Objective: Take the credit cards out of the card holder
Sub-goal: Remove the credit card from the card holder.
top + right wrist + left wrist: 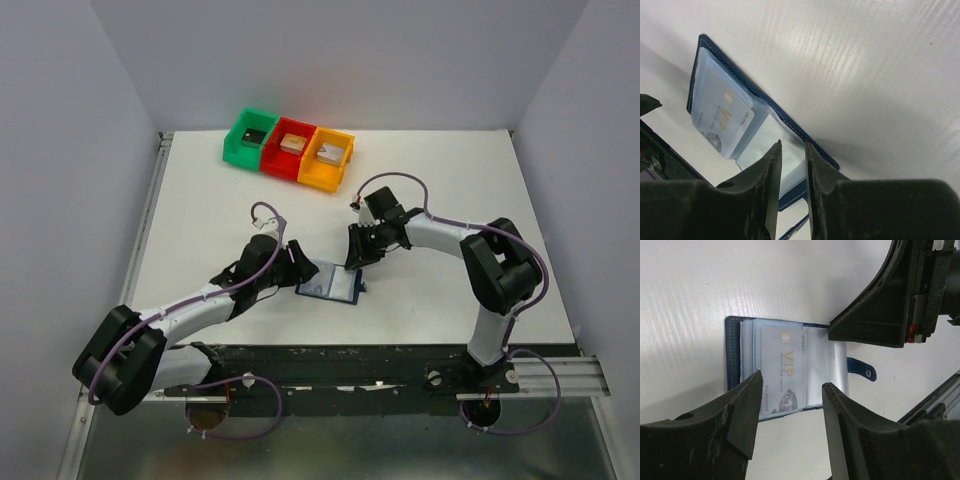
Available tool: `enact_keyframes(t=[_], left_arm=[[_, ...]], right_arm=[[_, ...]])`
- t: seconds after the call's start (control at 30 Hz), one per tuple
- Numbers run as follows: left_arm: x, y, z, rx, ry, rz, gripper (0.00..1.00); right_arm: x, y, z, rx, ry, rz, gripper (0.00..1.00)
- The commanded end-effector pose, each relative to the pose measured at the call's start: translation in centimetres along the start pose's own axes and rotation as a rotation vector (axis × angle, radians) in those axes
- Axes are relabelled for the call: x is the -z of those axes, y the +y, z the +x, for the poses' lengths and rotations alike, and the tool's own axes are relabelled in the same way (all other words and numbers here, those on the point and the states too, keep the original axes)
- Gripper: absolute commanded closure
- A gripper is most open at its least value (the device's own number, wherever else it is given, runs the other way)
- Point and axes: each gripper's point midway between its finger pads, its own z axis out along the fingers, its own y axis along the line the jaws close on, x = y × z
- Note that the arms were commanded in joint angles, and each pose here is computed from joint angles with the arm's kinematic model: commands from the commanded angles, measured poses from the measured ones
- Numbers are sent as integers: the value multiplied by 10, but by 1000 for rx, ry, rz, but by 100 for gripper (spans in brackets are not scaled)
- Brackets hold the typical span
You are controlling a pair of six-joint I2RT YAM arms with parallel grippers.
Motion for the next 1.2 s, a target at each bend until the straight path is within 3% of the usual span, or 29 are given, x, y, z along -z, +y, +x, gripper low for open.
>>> enact_keyframes(t=[0.0,0.23,0.5,0.67,0.87,1.17], left_arm=[[3,-4,-10,-8,-28,-2,39],[14,13,-18,21,-102,-89,39],[27,28,-22,71,-172,-153,39],[36,33,-24,89,-205,-165,40],[37,33,-22,96,-207,-155,40],[32,31,-17,101,-176,-147,40]], right_arm=[[12,3,-7,14,-42,3,65],[58,61,-11,164,-179,-88,57],[44,111,26,343,-107,-117,66],[14,100,56,299,-23,-110,71],[3,89,81,294,15,-88,65],[-9,51,90,239,42,85,63]])
